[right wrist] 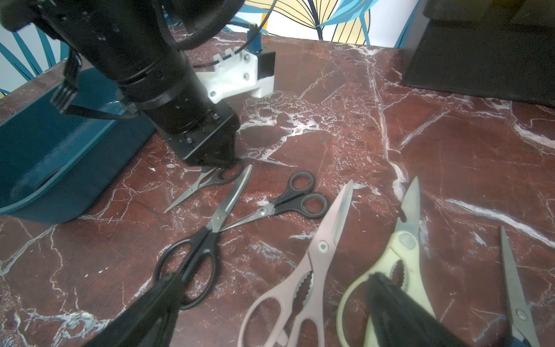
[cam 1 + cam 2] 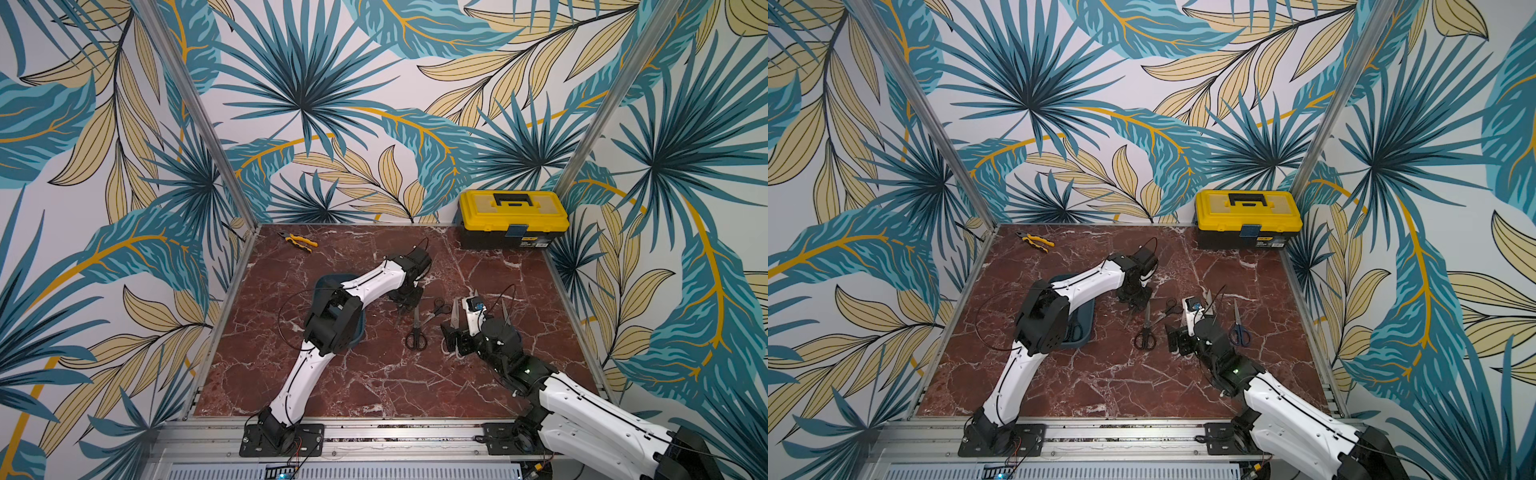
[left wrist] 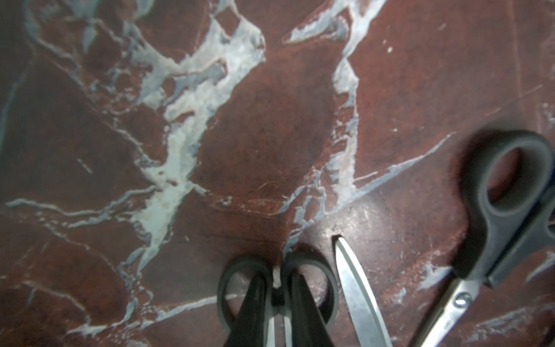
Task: Put the scissors into the storage box
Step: Pick up the scissors from the center of the board.
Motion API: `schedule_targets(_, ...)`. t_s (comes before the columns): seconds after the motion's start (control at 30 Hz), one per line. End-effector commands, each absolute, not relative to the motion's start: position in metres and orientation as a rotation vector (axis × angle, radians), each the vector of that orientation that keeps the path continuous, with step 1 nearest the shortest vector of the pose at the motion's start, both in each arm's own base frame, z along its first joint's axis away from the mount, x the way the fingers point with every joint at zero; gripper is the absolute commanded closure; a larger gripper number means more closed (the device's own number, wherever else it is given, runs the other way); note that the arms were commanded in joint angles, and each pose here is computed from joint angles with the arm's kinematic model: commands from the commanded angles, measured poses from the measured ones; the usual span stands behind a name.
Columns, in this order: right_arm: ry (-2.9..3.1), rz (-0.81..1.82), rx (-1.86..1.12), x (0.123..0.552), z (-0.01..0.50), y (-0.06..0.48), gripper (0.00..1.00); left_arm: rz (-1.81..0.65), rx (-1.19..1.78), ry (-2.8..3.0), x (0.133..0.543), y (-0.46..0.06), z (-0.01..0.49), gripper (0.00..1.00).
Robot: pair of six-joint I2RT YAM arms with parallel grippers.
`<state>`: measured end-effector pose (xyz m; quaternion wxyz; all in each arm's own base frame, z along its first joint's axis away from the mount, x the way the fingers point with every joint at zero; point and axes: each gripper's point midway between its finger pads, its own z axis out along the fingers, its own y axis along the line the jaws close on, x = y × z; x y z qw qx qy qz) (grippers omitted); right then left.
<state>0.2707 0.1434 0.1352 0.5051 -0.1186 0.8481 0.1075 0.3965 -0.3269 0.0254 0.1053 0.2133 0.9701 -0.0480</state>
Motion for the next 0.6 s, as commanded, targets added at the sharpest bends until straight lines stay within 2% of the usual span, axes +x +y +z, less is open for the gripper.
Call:
schedule_targets(0.0, 2.038, 0.251, -0.267, 0.271, 0.133, 0.141, 0.0, -0.049, 0.637, 2.933, 0.388, -0.316, -0.009, 0.95)
schedule_targets(0.07, 2.039, 0.249, -0.268, 0.271, 0.133, 0.141, 0.0, -0.048, 0.629, 2.932, 0.388, -0.316, -0.006, 1.0)
schedule_targets(0.2, 2.043, 0.246, -0.264, 0.272, 0.132, 0.14, 0.0, -0.049, 0.605, 2.923, 0.388, -0.315, 0.005, 1.0)
schedule_targets(0.57, 2.047, 0.239, -0.26, 0.273, 0.131, 0.14, 0.01, -0.071, 0.568, 2.893, 0.378, -0.301, 0.075, 1.0)
